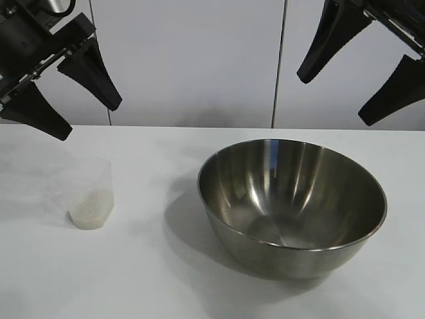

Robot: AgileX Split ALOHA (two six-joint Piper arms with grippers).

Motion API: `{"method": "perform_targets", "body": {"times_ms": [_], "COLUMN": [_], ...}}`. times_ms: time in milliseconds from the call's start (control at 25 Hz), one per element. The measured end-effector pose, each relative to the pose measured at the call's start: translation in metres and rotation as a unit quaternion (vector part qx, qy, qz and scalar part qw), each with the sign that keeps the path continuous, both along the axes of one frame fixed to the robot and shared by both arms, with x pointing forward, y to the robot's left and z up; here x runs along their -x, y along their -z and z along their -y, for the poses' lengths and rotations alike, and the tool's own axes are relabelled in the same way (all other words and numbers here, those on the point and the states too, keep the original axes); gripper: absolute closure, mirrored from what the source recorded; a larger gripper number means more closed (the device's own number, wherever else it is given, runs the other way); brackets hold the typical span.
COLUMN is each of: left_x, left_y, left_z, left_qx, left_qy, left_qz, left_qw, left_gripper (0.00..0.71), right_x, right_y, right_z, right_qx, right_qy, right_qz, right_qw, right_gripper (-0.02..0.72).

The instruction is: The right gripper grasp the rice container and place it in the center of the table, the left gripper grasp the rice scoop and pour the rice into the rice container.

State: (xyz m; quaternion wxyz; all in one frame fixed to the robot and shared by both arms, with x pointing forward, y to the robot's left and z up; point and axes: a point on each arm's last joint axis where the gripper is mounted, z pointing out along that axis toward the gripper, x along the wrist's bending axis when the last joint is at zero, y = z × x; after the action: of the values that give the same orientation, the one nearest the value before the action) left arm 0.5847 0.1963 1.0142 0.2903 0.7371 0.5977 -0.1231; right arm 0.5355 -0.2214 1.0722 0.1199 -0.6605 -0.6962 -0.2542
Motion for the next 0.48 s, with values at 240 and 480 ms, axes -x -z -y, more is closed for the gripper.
{"method": "perform_targets", "body": {"times_ms": [240,480], "left_x": [-0.001,-0.002], "left_y": [0.0,0.0], "left_z": [0.0,0.0], "left_qx": [-0.001,-0.001], "left_qy": [-0.002,-0.005], "left_qz": [0.003,0.008], "left_qw": [1.0,1.0], "left_gripper": [0.101,0.101], "right_x": [0.0,0.0], "right_y": [0.0,-0.002], "right_z": [0.0,0.015], "right_qx": [0.001,0.054], "right_qy": [-0.007,-0.03], "right_qz": [0.003,0.006], "right_qw": [1.0,0.998], "right_gripper": [0.136,0.136]}}
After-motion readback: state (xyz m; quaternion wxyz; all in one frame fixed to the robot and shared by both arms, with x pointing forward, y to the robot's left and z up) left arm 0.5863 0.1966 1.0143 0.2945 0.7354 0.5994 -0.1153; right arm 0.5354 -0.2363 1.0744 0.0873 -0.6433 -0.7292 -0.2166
